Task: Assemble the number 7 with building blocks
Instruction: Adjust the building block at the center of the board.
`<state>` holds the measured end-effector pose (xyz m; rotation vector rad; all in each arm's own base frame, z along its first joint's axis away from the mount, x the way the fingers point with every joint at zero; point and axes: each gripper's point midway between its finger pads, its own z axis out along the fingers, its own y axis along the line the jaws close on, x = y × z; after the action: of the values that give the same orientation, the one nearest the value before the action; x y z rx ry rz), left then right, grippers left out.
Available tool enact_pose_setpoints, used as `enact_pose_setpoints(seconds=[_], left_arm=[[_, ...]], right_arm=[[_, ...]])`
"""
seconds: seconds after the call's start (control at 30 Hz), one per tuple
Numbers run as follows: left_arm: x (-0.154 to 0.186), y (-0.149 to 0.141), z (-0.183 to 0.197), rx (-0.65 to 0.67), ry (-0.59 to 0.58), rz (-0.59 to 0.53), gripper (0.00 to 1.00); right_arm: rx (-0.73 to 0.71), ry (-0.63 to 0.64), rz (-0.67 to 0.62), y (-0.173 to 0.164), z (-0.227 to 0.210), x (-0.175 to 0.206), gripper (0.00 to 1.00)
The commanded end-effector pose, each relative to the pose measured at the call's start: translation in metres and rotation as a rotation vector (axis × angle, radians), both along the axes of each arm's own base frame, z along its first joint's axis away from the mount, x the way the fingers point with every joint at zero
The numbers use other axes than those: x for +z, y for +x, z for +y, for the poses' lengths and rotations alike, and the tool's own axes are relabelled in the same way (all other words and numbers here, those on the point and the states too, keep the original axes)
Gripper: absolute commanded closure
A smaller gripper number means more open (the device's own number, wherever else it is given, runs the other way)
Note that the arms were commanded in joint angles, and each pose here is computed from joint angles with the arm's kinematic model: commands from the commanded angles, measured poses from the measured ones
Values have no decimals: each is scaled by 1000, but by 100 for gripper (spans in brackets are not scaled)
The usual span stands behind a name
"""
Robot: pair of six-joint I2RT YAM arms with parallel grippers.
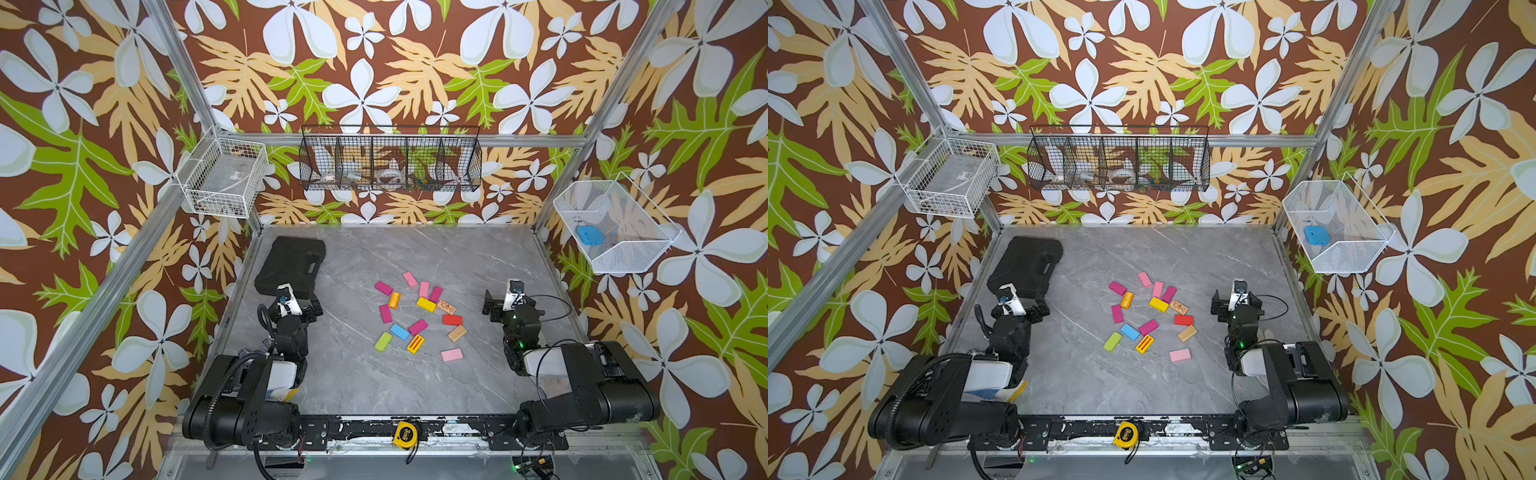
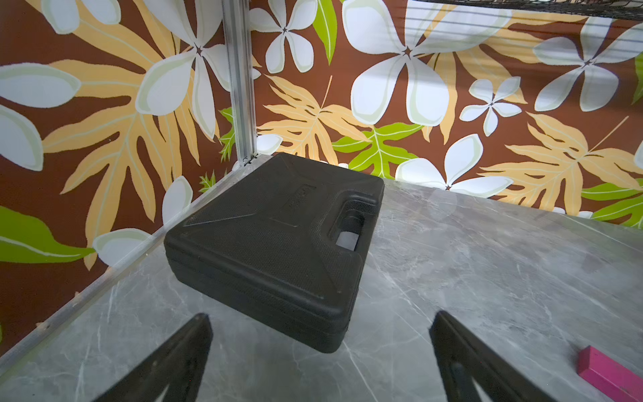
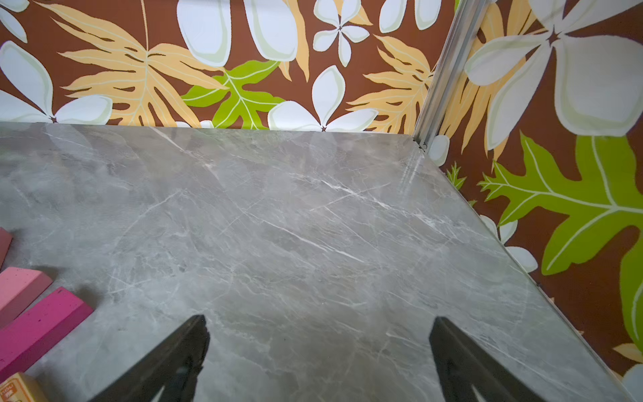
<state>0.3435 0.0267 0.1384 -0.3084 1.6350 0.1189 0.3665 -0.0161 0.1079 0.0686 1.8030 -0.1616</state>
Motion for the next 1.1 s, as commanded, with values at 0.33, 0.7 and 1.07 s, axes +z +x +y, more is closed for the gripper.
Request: enact_pose_setpoints(seconds=[0.33, 0.7, 1.07], left_arm=[[13, 2, 0, -2, 2, -52, 0], [13, 2, 0, -2, 3, -50, 0], [13, 3, -2, -16, 6, -50, 0]], right_arm=[[-3, -7, -31, 2, -1, 8, 0], [-3, -7, -30, 2, -1, 8, 0], [-1, -6, -27, 3, -1, 7, 1]])
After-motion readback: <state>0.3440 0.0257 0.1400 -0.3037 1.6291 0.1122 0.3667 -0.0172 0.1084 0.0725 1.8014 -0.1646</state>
